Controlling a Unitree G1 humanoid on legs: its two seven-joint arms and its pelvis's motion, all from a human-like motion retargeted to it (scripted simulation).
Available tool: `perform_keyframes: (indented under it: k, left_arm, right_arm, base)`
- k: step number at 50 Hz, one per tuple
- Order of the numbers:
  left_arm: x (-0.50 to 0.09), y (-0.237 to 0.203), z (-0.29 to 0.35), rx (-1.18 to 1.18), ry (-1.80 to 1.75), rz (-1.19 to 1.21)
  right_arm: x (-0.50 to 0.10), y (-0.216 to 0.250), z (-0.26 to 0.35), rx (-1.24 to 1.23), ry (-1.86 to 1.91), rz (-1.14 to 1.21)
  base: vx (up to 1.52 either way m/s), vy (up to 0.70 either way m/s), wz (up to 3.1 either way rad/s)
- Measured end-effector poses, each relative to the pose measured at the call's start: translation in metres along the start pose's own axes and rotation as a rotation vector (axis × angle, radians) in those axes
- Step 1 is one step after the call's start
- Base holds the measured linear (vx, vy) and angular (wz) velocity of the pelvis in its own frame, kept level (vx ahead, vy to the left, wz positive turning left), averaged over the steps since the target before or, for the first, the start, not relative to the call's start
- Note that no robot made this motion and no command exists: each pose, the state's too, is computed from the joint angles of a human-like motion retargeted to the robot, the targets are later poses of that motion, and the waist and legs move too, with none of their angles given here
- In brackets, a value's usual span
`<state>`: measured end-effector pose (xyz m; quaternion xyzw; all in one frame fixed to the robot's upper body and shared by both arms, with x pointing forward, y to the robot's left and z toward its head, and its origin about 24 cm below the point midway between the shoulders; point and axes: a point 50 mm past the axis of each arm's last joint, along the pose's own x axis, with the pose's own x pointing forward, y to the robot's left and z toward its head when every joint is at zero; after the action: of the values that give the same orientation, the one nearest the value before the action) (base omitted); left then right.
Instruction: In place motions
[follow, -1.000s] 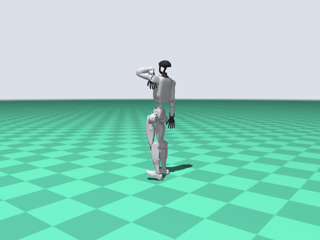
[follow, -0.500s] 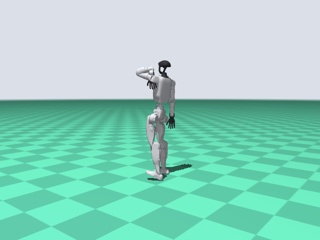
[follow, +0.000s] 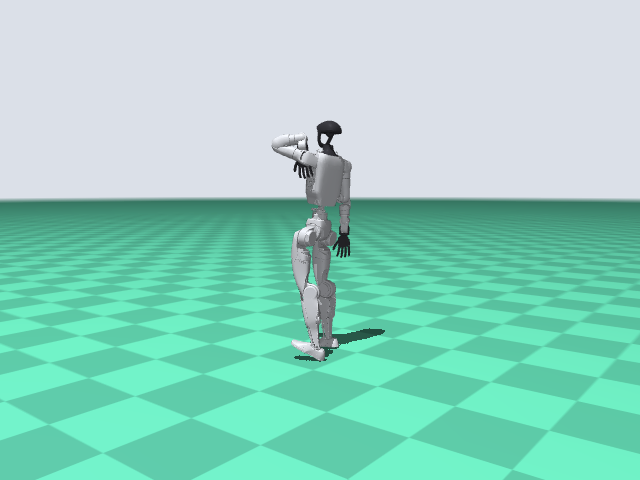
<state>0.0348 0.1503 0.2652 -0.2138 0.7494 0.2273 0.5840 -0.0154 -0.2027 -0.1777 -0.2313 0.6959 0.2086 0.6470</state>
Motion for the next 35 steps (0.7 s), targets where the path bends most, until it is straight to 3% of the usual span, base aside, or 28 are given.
perform_keyframes:
  k: [35]
  left_arm:
    - [0.0, 0.002, 0.0, -0.007, -0.007, 0.039]
  right_arm:
    - [-0.001, 0.007, -0.019, 0.011, 0.055, 0.014]
  base:
    - [0.04, 0.06, 0.21]
